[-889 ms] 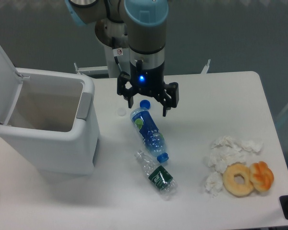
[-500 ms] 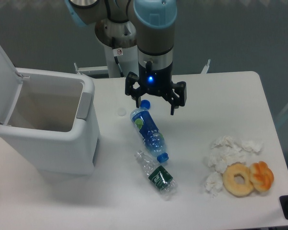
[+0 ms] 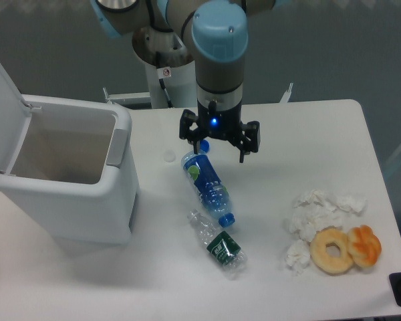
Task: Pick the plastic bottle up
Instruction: 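Lower the open gripper toward the blue-labelled water bottle's cap end, then move the gripper along the bottles down to the crushed green-labelled bottle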
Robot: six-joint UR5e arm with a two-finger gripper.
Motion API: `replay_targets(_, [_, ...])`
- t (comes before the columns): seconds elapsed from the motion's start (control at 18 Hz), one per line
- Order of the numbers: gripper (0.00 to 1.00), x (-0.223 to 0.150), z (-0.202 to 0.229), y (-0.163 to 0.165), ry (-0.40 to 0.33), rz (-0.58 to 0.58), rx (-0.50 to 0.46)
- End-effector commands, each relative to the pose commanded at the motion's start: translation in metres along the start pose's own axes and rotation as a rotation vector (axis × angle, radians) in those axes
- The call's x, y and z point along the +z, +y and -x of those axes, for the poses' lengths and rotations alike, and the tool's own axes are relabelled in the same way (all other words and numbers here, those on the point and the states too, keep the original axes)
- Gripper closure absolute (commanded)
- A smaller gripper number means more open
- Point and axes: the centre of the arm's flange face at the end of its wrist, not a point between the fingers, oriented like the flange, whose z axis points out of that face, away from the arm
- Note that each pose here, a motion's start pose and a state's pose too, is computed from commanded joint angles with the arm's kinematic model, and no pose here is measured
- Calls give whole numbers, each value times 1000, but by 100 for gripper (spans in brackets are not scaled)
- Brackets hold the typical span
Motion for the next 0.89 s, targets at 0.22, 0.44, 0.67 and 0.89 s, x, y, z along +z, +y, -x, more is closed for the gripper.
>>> replay_targets(0.22, [0, 23, 4, -7, 18, 23, -86])
replay_targets(0.44, [0, 46, 20, -32, 1, -12, -254])
replay_targets(0.67, [0, 72, 39, -63, 3, -10, -383])
replay_targets(0.89, [0, 91, 44, -71, 8, -14, -383])
